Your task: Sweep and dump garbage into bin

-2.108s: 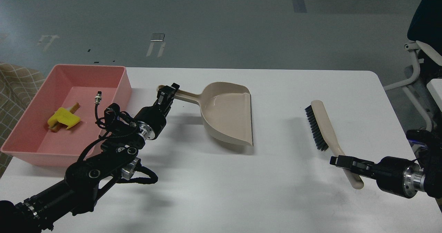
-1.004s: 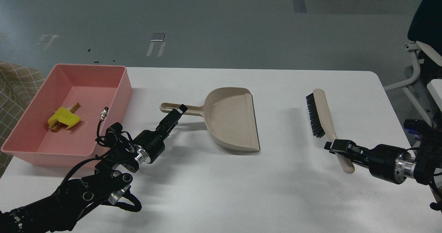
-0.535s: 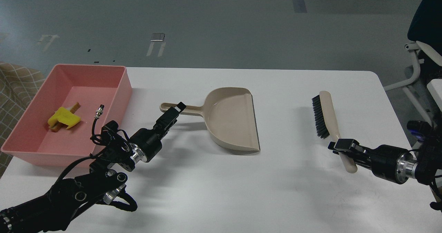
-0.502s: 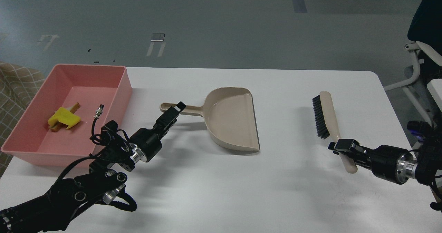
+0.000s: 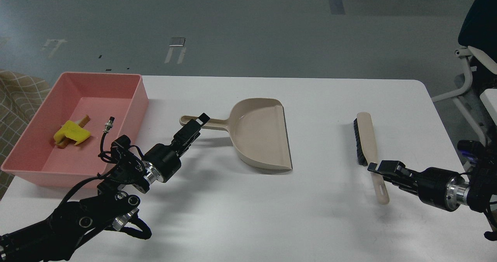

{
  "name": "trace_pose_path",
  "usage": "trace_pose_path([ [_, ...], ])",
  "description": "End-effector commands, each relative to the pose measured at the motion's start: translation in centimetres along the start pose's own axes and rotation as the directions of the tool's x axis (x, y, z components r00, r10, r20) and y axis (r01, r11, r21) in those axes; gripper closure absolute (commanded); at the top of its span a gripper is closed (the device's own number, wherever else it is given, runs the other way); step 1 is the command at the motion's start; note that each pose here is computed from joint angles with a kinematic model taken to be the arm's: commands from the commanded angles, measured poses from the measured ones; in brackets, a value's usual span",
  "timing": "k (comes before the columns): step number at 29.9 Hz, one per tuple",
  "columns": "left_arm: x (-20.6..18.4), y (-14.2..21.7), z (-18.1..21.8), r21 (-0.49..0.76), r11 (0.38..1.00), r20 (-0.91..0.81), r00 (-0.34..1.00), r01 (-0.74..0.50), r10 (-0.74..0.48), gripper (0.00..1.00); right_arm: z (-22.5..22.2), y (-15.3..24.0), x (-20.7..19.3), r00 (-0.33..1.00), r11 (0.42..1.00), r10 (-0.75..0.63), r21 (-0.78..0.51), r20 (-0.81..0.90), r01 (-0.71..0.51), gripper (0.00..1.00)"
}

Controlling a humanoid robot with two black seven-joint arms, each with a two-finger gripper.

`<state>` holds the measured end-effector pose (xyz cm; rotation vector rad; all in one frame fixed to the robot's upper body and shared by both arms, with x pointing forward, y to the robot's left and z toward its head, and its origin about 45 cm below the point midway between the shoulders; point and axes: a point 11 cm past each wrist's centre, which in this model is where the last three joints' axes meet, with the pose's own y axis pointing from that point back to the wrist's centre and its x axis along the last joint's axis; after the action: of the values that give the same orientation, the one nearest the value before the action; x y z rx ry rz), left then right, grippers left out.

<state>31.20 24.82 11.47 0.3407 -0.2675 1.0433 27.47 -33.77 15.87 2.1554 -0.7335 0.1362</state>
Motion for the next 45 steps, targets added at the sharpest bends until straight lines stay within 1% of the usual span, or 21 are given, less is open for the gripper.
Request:
trace_pose_path([
  [1,0.2,0.1,0.0,-0.001,1.000,0.005,1.000,-0.002,0.002,0.05,0.0,0.1,0.0,1.000,1.000,0.000,-0.003,-0.001,0.000,0.39],
  [3,0.3,0.2,0.4,-0.009,1.000,0.003,1.000,0.005,-0.004,0.05,0.0,0.4,0.0,1.000,1.000,0.000,-0.004,-0.002,0.000,0.28],
  [4,0.4,0.6,0.5,-0.009,1.000,0.002,1.000,0.008,-0.008,0.05,0.3,0.8,0.4,1.000,1.000,0.013,-0.015,-0.005,-0.013,0.12],
  [5,0.4,0.9,0.4,-0.008,1.000,0.003,1.000,0.011,-0.011,0.05,0.4,1.2,0.7,1.000,1.000,0.023,-0.020,-0.009,-0.023,0.05],
  [8,0.3,2.3,1.0,-0.014,0.999,-0.013,0.999,0.043,-0.043,0.05,0.9,2.9,1.6,0.999,0.998,0.045,-0.049,-0.023,-0.046,0.02],
  [13,1.0,5.2,2.0,-0.015,0.997,-0.009,0.997,0.079,-0.079,0.04,1.0,5.6,2.6,0.996,0.995,0.070,-0.073,-0.049,-0.073,0.01],
  [17,2.0,6.0,4.7,-0.074,0.995,-0.012,0.997,0.074,-0.075,0.05,-1.0,6.8,4.2,0.992,0.992,0.128,0.000,-0.018,-0.128,0.01],
  [21,5.7,5.1,7.7,-0.149,0.989,-0.004,1.000,-0.008,0.008,0.05,-4.2,8.2,8.5,0.964,0.958,0.258,0.110,0.069,-0.265,0.01],
  [24,11.1,3.3,12.0,-0.252,0.961,-0.121,0.989,-0.112,0.083,0.05,-6.4,10.2,12.8,0.917,0.890,0.369,0.228,0.150,-0.395,0.01],
  [26,13.3,2.9,13.8,-0.300,0.943,-0.165,0.982,-0.142,0.095,0.05,-7.4,10.9,14.2,0.898,0.850,0.408,0.291,0.165,-0.439,0.01],
  [28,17.1,2.4,15.5,-0.331,0.924,-0.181,0.974,-0.192,0.137,0.05,-8.1,12.0,17.3,0.845,0.757,0.488,0.376,0.219,-0.535,0.01],
  [29,18.0,2.3,15.7,-0.332,0.922,-0.174,0.973,-0.201,0.150,0.05,-8.2,12.3,18.2,0.827,0.732,0.509,0.387,0.237,-0.561,0.01],
  [30,19.3,1.6,16.1,-0.336,0.915,-0.171,0.970,-0.222,0.172,0.05,-8.2,12.9,19.8,0.791,0.683,0.543,0.400,0.281,-0.611,0.01],
  [32,20.5,0.8,16.4,-0.344,0.906,-0.184,0.964,-0.248,0.194,0.05,-8.0,13.2,21.4,0.750,0.629,0.566,0.409,0.343,-0.662,0.01],
  [34,21.6,-1.6,16.8,-0.365,0.890,-0.230,0.953,-0.273,0.198,0.05,-9.3,12.6,23.9,0.703,0.527,0.535,0.465,0.469,-0.711,0.01],
  [35,21.9,-2.2,16.9,-0.369,0.887,-0.241,0.950,-0.277,0.196,0.05,-9.8,12.5,24.6,0.690,0.500,0.527,0.476,0.496,-0.723,0.01],
  [36,22.3,-3.3,17.1,-0.375,0.882,-0.265,0.944,-0.287,0.194,0.05,-10.9,12.2,25.9,0.668,0.454,0.511,0.491,0.540,-0.744,0.01],
  [39,22.6,-5.7,17.8,-0.388,0.872,-0.310,0.933,-0.300,0.183,0.05,-13.1,10.7,27.8,0.635,0.387,0.466,0.503,0.616,-0.773,0.01],
  [40,22.6,-6.4,18.0,-0.393,0.870,-0.322,0.931,-0.298,0.174,0.05,-13.6,10.2,28.1,0.629,0.376,0.454,0.504,0.631,-0.778,0.01],
  [42,21.8,-8.9,18.6,-0.407,0.871,-0.370,0.921,-0.276,0.119,0.05,-15.6,8.3,28.7,0.616,0.317,0.402,0.529,0.677,-0.788,0.01],
  [45,20.4,-11.2,18.9,-0.415,0.874,-0.428,0.902,-0.253,0.058,0.05,-17.1,5.3,28.3,0.617,0.299,0.347,0.540,0.706,-0.786,0.01],
])
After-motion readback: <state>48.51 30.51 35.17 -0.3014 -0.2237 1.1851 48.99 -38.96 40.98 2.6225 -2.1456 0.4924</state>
